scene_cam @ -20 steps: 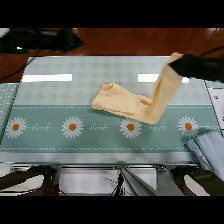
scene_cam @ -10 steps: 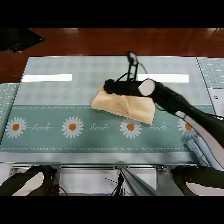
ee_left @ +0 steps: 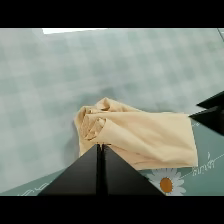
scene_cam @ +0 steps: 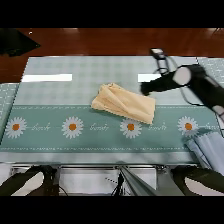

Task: Fold the shirts.

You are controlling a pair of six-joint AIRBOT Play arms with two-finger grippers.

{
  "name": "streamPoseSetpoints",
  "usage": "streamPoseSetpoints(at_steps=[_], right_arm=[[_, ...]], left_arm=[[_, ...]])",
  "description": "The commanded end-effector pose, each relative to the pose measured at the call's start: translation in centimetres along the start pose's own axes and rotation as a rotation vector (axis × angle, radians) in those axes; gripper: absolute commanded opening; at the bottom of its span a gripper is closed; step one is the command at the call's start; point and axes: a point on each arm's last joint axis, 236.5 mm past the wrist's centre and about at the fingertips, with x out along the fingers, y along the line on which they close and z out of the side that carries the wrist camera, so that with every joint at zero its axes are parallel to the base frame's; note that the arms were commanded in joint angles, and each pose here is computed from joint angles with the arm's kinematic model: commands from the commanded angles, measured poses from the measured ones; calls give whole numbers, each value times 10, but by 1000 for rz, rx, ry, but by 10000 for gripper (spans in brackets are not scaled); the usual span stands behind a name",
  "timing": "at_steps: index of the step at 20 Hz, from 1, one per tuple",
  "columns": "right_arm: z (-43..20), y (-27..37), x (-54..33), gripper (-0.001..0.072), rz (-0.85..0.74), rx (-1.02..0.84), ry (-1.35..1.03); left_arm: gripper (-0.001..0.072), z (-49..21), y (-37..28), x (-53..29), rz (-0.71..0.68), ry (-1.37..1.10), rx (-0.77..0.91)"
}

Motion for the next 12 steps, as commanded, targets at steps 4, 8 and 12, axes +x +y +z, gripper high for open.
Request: streamPoseSetpoints(at_steps=[4, 8, 12], right_arm=[[-121, -109, -18, 615, 100, 549, 213], [-129, -64, 22, 615, 341, 741, 99], [-123, -37, 54, 615, 326, 738, 19]], left_arm=[[26, -13, 3, 2, 6, 58, 0], [26, -17, 1, 1, 0, 75, 1], [26, -19, 1, 1, -2, 82, 0]])
